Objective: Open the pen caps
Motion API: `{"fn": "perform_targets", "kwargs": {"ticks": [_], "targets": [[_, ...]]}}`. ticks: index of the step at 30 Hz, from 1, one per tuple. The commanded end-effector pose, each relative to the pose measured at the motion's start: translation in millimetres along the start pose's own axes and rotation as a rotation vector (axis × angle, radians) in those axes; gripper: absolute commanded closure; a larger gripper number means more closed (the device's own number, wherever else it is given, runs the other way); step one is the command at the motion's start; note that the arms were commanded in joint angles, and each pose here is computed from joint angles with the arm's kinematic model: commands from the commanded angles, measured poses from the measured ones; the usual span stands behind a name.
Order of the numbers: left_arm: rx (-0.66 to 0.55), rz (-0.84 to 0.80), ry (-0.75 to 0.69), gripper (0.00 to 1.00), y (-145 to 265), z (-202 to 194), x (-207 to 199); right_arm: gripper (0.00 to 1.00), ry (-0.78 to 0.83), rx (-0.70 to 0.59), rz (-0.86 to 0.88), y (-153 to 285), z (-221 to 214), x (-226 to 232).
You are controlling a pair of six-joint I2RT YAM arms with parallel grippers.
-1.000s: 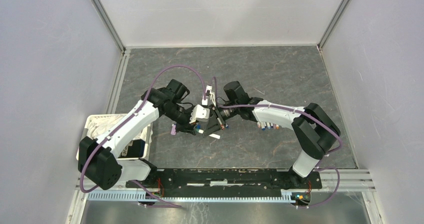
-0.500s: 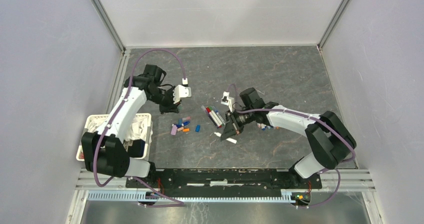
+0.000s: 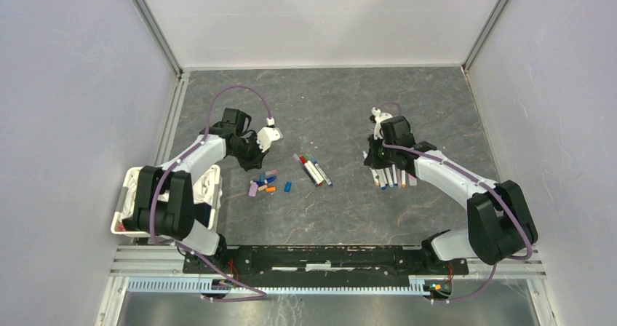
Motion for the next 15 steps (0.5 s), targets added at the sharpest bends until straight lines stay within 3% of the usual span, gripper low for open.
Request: {"fn": "perform_targets", "kwargs": {"ticks": [1,5,15], "targets": [[-0.040,0.050,0.051,0.78,-5.9,3.1,4.4,1.00,-0.037,-0.020,-0.207,-1.5,-4.4,-23.9],[-0.032,0.013,0.046,0.66,-7.9,-2.1,-1.5,0.95,-0.037,0.003,-0.247,-9.7,-11.8,-29.0],[-0.033,-0.116,0.014,0.60,-1.1,-2.8,-16.8,0.69,-0.022,0.034,-0.265,-17.2,-18.6,-31.8]]}}
Point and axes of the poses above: each gripper's point midway between its finger pads, its own y axis back along the fingers, its own x axis along the line the jaws close on, z = x × y, the point moved 8 cm from there along y, back along the fingers, and after that the axes turned 10 degrees about y, right-handed, at the moved point
